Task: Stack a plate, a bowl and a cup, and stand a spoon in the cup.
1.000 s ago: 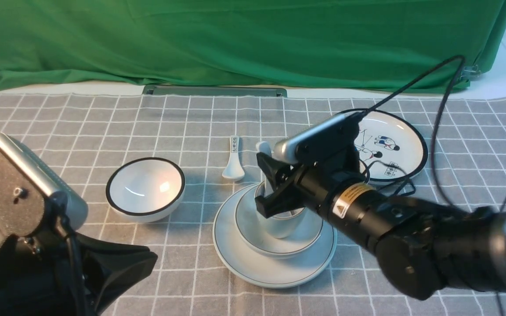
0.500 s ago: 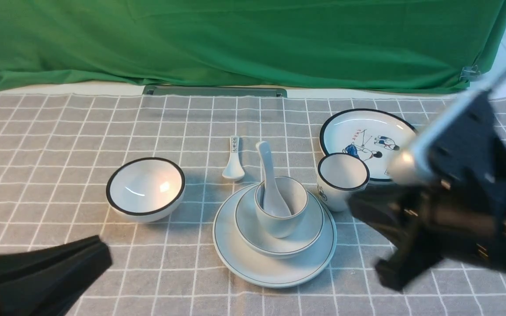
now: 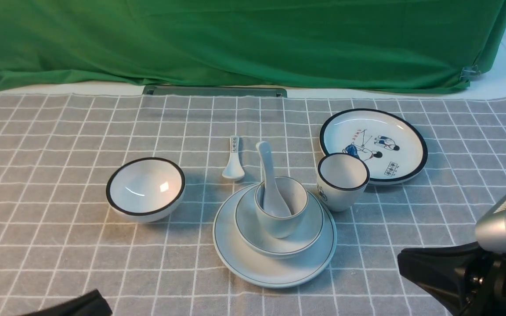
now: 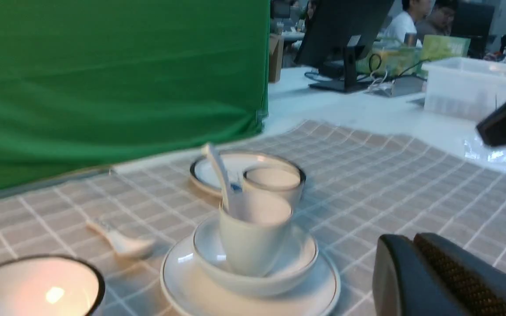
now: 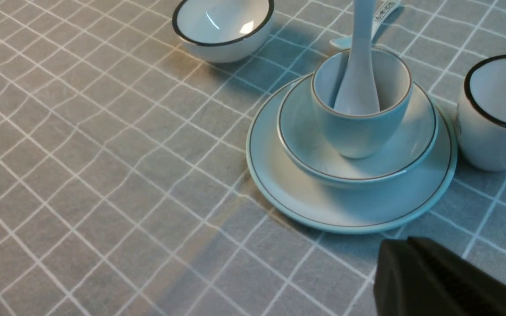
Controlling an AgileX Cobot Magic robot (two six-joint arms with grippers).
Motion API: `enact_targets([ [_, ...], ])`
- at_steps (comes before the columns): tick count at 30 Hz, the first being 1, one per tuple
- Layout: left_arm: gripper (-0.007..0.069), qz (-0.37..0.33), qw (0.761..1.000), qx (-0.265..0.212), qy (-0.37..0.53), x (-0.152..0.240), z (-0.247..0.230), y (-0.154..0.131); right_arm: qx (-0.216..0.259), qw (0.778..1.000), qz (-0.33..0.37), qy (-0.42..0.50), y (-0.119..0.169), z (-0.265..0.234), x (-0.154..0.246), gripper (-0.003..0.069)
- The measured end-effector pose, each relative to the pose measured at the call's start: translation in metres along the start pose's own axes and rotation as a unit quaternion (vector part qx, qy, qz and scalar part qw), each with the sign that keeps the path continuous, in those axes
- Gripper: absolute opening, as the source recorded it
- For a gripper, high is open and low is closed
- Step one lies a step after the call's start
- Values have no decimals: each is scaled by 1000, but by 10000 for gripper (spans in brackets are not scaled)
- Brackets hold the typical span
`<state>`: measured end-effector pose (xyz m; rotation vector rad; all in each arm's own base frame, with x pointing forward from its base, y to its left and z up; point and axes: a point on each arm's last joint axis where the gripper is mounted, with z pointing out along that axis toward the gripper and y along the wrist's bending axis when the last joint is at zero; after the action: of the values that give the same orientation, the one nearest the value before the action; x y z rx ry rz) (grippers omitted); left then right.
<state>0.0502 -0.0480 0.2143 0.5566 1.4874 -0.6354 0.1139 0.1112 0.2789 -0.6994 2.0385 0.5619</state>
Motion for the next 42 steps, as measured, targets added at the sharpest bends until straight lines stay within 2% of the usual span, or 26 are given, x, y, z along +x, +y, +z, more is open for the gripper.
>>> enact_targets([
  [11,10,0,999,-3,42,12,0,1,6,1000,-11,-7,-2,-2,0,39],
  [13,10,0,999,-3,43,13,0,1,49,998,-14,-42,-15,-14,-1,28],
  [14,11,0,999,-3,43,13,0,1,50,998,-14,-41,-15,-14,0,27],
  [16,12,0,999,-3,43,13,0,1,107,992,4,-64,-31,-29,11,17],
  [21,12,0,999,-3,44,13,0,1,220,971,31,-84,-49,-48,72,15],
  [22,12,0,999,-3,44,13,0,1,228,969,33,-90,-50,-50,75,15],
  [23,12,0,999,-3,44,13,0,1,260,960,42,-89,-52,-50,97,15],
  [28,12,0,999,-4,44,13,0,1,326,937,67,-104,-55,-50,135,15],
  [32,12,0,999,-4,45,13,0,1,339,931,55,-124,-53,-52,142,15],
  [42,12,0,999,-4,45,13,0,1,338,936,37,-94,-52,-51,146,15],
])
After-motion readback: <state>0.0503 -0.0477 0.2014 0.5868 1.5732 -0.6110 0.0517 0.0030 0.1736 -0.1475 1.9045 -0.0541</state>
